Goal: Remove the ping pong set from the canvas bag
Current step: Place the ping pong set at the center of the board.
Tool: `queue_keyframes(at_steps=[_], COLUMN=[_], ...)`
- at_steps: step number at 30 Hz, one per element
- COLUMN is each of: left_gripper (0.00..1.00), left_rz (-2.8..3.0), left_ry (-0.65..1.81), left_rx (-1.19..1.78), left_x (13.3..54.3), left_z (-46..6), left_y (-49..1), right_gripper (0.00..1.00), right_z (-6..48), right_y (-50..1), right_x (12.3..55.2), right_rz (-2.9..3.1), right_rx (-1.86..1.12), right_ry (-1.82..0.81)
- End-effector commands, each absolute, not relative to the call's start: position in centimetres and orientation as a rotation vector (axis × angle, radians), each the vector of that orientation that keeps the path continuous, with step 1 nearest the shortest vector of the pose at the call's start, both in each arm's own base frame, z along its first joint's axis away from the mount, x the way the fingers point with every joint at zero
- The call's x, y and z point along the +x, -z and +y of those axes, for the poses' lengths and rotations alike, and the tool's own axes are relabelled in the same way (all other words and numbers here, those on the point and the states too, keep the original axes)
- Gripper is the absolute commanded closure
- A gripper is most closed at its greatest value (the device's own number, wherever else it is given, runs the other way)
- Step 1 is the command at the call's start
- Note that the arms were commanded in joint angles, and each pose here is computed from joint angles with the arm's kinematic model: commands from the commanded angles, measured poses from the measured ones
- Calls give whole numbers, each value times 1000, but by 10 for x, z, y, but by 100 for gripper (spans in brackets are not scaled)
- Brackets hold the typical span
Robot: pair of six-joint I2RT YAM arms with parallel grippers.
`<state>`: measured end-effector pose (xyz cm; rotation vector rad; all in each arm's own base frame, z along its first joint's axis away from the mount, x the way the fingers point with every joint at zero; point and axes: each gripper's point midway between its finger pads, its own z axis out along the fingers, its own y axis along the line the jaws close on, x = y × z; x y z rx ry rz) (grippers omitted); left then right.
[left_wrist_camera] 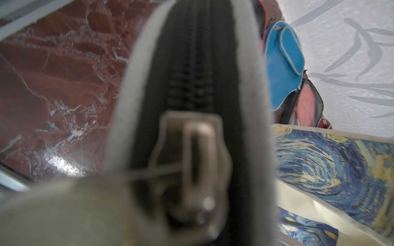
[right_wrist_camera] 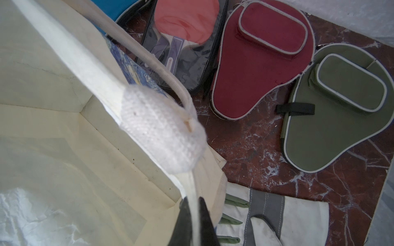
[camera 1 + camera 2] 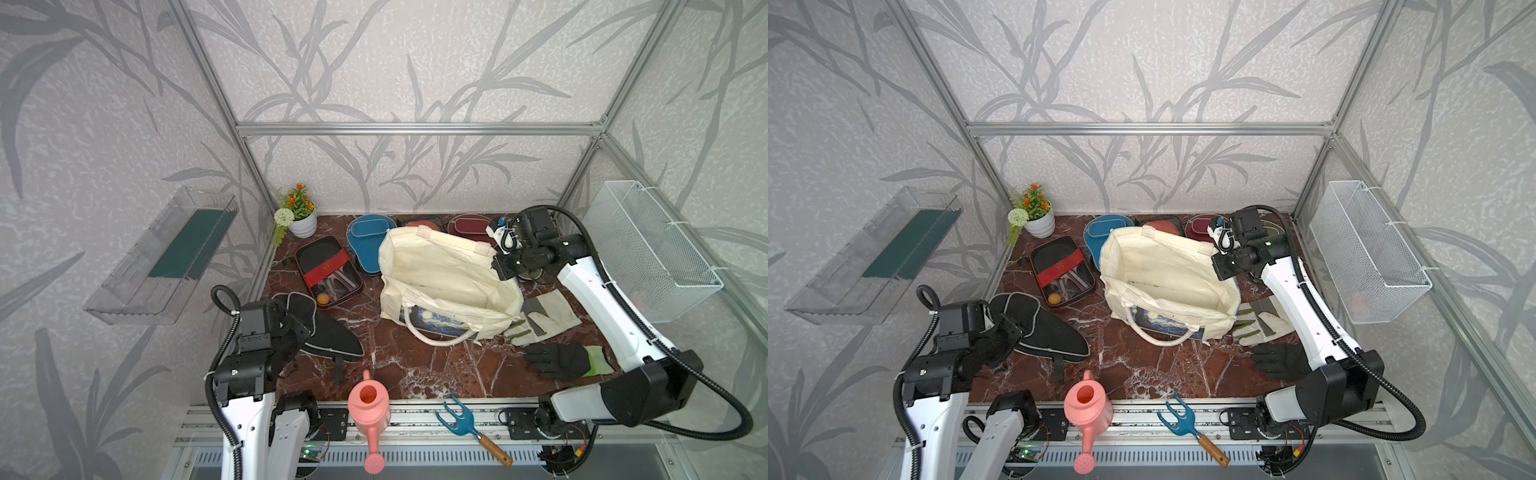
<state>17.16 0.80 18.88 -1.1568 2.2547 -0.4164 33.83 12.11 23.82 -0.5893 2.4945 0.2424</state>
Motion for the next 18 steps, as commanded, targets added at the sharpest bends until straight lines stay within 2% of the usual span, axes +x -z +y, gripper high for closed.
queue_keyframes(at_steps=[1, 11, 16, 18], left_gripper=[100, 100, 60, 49], left_rz=[2148, 2127, 2185, 2200], left_ry=[458, 394, 374, 356], left_rx=[-1248, -1562, -1604, -1593], left_x=[183, 154, 148, 149], left_z=[12, 18, 16, 17], left_y=[-191, -128, -115, -116], right_gripper=[100, 100, 100, 100], right_z=[125, 126, 126, 127], right_y=[-233, -229, -228, -228], right_x=[337, 338, 338, 338], right_rz=[2499, 2508, 2511, 2512], right_rx=[-607, -613, -615, -616], right_ry=[-274, -282, -287, -288])
